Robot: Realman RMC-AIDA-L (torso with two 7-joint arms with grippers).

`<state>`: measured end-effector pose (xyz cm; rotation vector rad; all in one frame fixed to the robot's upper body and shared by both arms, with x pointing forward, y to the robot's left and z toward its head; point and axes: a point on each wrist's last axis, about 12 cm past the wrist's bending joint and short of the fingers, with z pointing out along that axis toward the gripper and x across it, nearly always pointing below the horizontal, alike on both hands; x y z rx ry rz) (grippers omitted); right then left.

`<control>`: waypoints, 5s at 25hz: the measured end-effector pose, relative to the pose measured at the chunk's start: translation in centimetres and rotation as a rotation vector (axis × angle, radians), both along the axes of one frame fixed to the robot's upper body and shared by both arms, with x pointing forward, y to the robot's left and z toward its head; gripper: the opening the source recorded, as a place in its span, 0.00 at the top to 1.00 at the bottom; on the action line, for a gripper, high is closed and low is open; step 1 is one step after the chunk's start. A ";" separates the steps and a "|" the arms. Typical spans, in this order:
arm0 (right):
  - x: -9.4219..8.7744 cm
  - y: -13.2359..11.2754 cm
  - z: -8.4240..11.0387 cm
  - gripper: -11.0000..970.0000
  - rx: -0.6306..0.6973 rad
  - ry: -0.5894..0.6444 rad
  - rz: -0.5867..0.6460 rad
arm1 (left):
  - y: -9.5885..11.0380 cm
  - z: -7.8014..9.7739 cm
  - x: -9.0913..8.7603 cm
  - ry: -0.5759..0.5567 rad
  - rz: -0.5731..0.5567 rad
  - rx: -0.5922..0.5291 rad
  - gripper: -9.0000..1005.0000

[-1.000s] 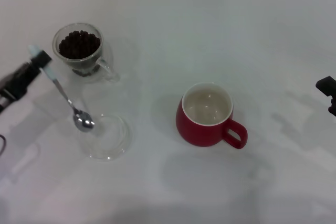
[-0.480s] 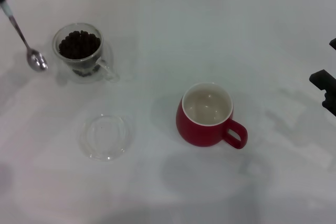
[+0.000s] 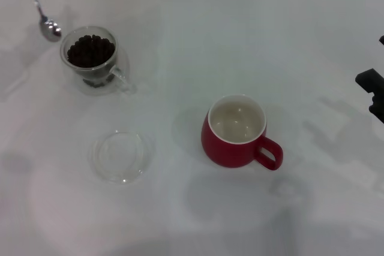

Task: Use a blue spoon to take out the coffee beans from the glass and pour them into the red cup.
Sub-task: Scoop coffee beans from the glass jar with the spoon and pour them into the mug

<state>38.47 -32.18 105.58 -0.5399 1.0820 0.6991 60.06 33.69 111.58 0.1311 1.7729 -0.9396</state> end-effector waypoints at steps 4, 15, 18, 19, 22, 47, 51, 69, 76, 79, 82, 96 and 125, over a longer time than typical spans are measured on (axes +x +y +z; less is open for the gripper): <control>0.0 -0.1 -0.1 0.33 0.000 0.004 -0.023 | -1.5 0.4 1.9 0.079 -0.038 0.073 0.86; 0.4 -0.3 0.0 0.33 0.007 0.007 -0.055 | -3.9 -1.2 2.5 0.162 -0.067 0.159 0.86; 0.7 -0.4 0.0 0.33 0.011 0.014 -0.056 | -4.5 -2.1 2.1 0.179 -0.067 0.150 0.86; 0.7 -0.4 0.0 0.33 0.010 0.014 -0.055 | -4.7 -2.4 2.0 0.186 -0.066 0.147 0.86; 0.8 -0.5 0.1 0.33 0.010 0.011 -0.061 | -5.0 -3.2 1.6 0.203 -0.052 0.142 0.86; -0.6 -1.4 0.1 0.33 0.017 0.019 -0.071 | -2.8 -7.8 -3.6 0.422 0.221 -0.345 0.86; -1.1 -1.6 0.0 0.33 0.014 0.027 -0.084 | -2.5 -8.4 -4.6 0.455 0.252 -0.425 0.86; -1.6 -1.6 -0.3 0.33 0.012 0.039 -0.095 | -0.5 -7.7 -6.5 0.451 0.260 -0.628 0.86; -0.8 -1.4 -0.2 0.33 0.005 0.031 -0.086 | -2.3 -6.5 -5.1 0.440 0.136 -0.566 0.86; -0.4 -1.3 -0.1 0.33 0.002 0.028 -0.082 | -3.3 -6.1 -4.4 0.443 0.085 -0.541 0.86; 0.2 -1.1 0.0 0.33 -0.003 0.021 -0.075 | -4.4 -5.5 -3.6 0.444 0.032 -0.515 0.86; 2.4 -0.2 0.1 0.33 -0.008 0.013 -0.069 | -10.6 -3.2 -0.6 0.469 -0.181 -0.455 0.86; 1.2 -0.8 -0.5 0.33 -0.010 0.057 -0.110 | -22.5 -1.8 -0.6 0.185 -0.650 0.023 0.86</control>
